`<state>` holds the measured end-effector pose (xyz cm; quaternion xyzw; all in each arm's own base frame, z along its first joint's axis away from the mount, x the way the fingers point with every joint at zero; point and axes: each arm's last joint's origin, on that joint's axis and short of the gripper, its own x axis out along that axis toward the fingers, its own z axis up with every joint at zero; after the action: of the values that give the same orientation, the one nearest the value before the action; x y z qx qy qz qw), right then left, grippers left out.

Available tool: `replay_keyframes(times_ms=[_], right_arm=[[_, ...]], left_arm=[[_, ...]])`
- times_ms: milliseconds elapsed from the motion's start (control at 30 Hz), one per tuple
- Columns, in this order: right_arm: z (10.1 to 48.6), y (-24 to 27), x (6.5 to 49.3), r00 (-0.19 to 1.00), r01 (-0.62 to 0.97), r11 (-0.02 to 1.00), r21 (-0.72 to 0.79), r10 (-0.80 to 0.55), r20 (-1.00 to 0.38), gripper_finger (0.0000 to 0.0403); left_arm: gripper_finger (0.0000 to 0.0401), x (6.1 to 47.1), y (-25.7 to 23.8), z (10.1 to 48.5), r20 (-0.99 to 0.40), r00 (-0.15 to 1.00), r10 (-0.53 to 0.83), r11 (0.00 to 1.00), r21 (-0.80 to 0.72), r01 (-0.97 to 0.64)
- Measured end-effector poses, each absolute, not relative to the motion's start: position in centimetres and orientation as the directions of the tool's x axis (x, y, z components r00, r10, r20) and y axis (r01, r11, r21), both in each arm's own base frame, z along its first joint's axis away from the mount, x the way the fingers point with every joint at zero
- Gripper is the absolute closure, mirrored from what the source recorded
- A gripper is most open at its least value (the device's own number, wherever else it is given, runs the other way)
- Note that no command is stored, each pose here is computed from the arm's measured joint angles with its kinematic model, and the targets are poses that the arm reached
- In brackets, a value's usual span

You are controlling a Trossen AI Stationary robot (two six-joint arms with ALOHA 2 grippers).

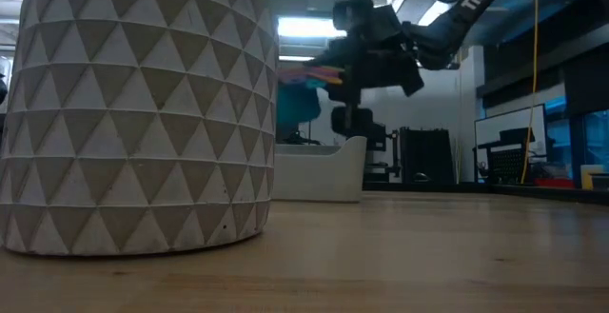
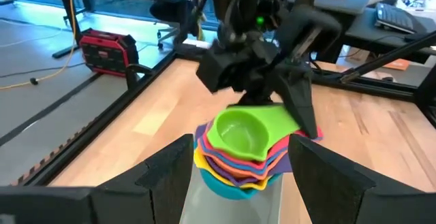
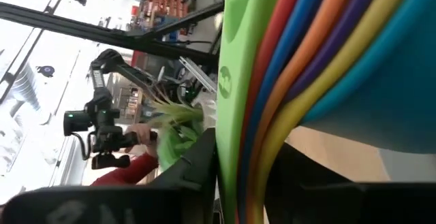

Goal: Nest measuring cups in basket
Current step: Put the stacked measuring cups into the gray bin

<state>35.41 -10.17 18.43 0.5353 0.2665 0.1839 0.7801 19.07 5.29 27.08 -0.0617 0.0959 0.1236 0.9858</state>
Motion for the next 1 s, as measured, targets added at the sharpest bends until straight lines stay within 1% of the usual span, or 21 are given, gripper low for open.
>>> replay_keyframes(times_ms=[133, 267, 400, 567, 767, 1000], right_arm=[[20.4, -10.1, 36.9, 0.769, -0.083, 0.362, 0.928, 0.616, -0.171, 0.0318], [21.5, -10.3, 38.4, 0.738, -0.111, 0.365, 0.924, 0.653, -0.169, 0.0318], [21.4, -10.6, 39.7, 0.7, -0.111, 0.378, 0.919, 0.686, -0.198, 0.0318], [20.3, -10.8, 40.6, 0.633, -0.118, 0.35, 0.929, 0.747, -0.201, 0.0318], [20.5, -11.8, 40.1, 0.596, -0.15, 0.314, 0.937, 0.785, -0.168, 0.0318], [20.1, -12.3, 39.5, 0.583, -0.106, 0.295, 0.95, 0.792, -0.181, 0.0318]], left_arm=[[0.0167, 19.1, 5.3, 27.0, -0.212, 0.949, 0.231, 0.962, -0.098, -0.256], [0.0167, 19.1, 5.3, 26.9, -0.218, 0.948, 0.231, 0.961, -0.098, -0.257], [0.0167, 19.1, 5.3, 26.9, -0.221, 0.947, 0.231, 0.961, -0.098, -0.258], [0.0167, 19.1, 5.3, 26.8, -0.228, 0.946, 0.23, 0.961, -0.1, -0.258], [0.0167, 19.1, 5.3, 26.7, -0.241, 0.944, 0.226, 0.961, -0.102, -0.256], [0.0167, 19.0, 5.3, 26.5, -0.263, 0.938, 0.224, 0.96, -0.104, -0.258]])
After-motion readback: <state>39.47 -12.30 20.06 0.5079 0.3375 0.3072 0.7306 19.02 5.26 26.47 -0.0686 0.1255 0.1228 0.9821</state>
